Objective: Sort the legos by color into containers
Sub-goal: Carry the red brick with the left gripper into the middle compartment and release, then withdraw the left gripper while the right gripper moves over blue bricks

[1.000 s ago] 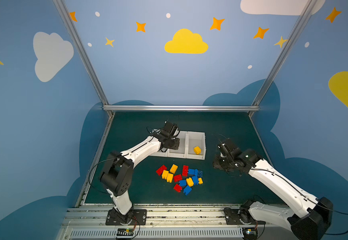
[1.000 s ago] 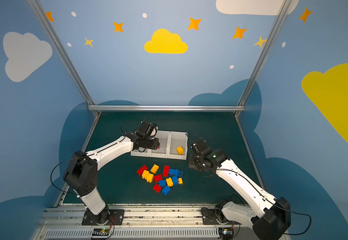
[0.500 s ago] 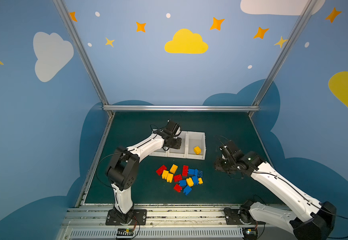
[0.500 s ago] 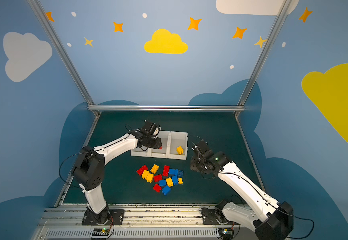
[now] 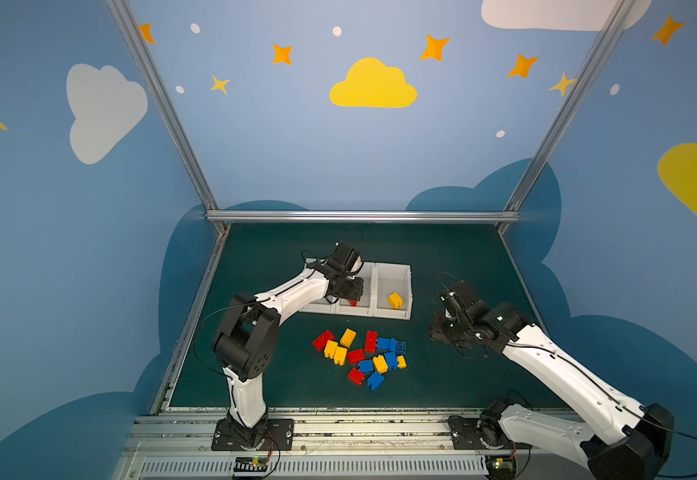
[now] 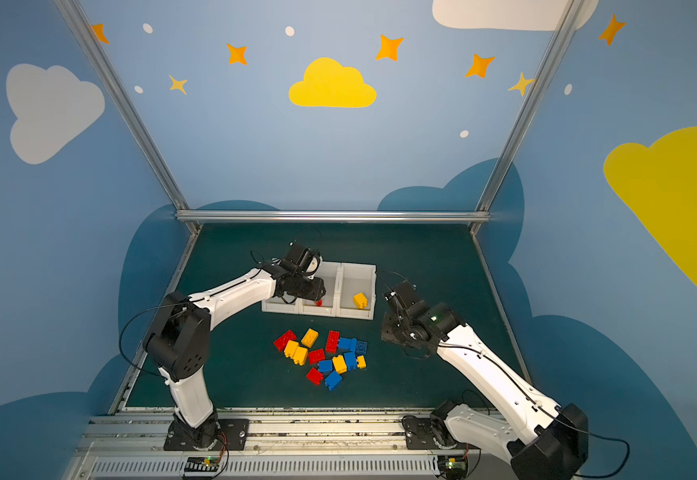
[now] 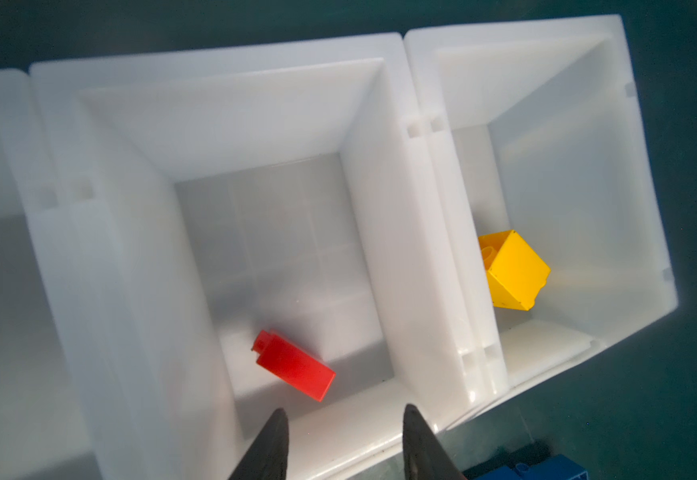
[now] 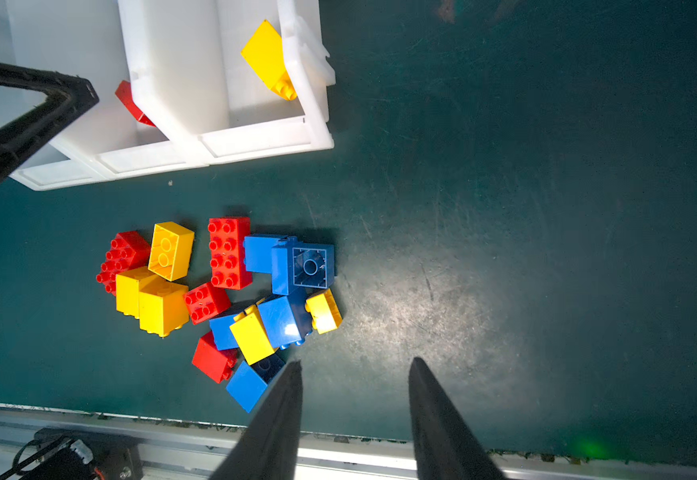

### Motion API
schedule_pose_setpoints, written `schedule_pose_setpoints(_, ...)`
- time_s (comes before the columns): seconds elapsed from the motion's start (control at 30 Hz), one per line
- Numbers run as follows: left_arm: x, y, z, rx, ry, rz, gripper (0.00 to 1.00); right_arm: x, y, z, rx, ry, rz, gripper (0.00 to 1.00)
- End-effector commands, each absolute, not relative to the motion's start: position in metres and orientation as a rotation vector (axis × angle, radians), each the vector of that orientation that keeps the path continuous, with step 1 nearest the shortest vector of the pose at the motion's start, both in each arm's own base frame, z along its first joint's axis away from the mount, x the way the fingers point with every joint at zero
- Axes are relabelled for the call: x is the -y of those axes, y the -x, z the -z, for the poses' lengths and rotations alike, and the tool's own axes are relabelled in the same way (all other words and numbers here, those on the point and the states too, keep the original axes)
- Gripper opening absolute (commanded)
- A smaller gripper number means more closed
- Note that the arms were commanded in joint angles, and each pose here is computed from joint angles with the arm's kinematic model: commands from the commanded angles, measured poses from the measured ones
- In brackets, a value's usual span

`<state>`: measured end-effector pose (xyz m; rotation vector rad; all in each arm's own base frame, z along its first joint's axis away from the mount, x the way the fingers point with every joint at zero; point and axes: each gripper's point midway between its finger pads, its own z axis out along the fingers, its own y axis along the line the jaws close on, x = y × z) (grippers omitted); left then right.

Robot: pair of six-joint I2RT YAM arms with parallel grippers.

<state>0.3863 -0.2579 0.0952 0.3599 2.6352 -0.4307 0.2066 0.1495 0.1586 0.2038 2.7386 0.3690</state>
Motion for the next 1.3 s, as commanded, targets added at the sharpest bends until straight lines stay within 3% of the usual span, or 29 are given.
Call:
schedule_pose_setpoints(0.0, 0.256, -0.380, -0.107, -2.616, -0.353, 0.453, 0.47, -0.145, -0.200, -0.156, -2.751, -0.210, -0.353, 0.44)
schedule_pose_setpoints(0.53, 0.215, -0.317, -0.125, -2.587, -0.272, 0.481, 0.56, -0.155, -0.195, -0.134, -2.816, -0.195, -0.335, 0.44)
schedule_pose_setpoints(0.9, 0.180, -0.271, -0.115, -2.574, -0.118, 0.492, 0.58, -0.200, -0.201, -0.109, -2.895, -0.076, -0.336, 0.44)
schedule_pose_setpoints(1.27, 0.166, -0.249, -0.113, -2.557, -0.051, 0.528, 0.59, -0.235, -0.212, -0.086, -2.942, -0.013, -0.326, 0.37)
